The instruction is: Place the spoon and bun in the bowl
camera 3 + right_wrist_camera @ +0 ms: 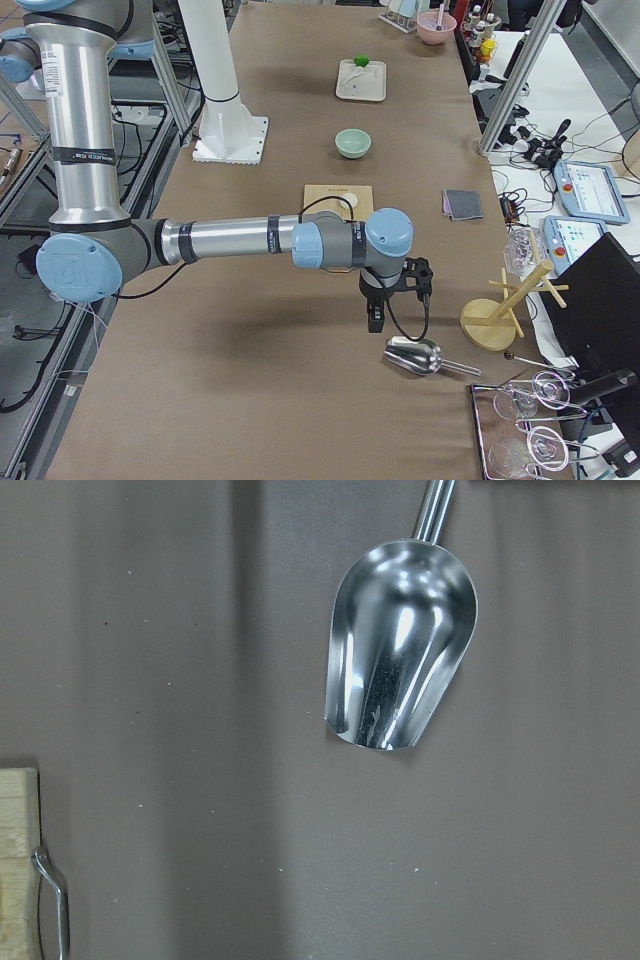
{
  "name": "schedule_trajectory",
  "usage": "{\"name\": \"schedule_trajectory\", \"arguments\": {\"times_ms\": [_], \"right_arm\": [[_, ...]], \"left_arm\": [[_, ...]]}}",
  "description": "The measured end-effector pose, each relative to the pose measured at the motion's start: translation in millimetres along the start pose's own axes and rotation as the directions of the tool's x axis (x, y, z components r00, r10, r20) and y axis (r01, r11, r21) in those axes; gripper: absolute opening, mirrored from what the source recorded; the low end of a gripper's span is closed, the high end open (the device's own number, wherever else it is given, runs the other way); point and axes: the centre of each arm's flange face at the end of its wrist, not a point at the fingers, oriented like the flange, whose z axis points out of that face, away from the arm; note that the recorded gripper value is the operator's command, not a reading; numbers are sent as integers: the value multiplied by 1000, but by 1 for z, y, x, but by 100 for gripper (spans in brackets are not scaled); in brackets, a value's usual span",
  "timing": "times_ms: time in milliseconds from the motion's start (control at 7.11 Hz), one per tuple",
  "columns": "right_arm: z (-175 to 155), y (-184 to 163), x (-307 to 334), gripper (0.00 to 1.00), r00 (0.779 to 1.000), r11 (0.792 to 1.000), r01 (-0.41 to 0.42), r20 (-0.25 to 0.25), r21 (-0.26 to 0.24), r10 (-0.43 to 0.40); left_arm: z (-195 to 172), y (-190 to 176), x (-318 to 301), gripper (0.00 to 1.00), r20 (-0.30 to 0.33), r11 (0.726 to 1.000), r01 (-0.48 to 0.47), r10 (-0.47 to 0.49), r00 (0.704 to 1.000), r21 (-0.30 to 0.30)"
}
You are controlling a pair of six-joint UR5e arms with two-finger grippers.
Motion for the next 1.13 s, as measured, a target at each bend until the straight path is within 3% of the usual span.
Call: {"name": "schedule_trajectory", "arguments": {"times_ms": [704, 1126], "right_arm": [[-6, 0, -7, 100, 1000, 1000, 6, 2, 12, -6], [-17, -1, -19, 100, 1000, 999, 24, 5, 34, -25]], "left_arm": [[-6, -7, 9, 98, -7, 1000, -1, 2, 1000, 14], [-40, -38, 87, 98, -65, 996, -28, 34, 997, 89]]}}
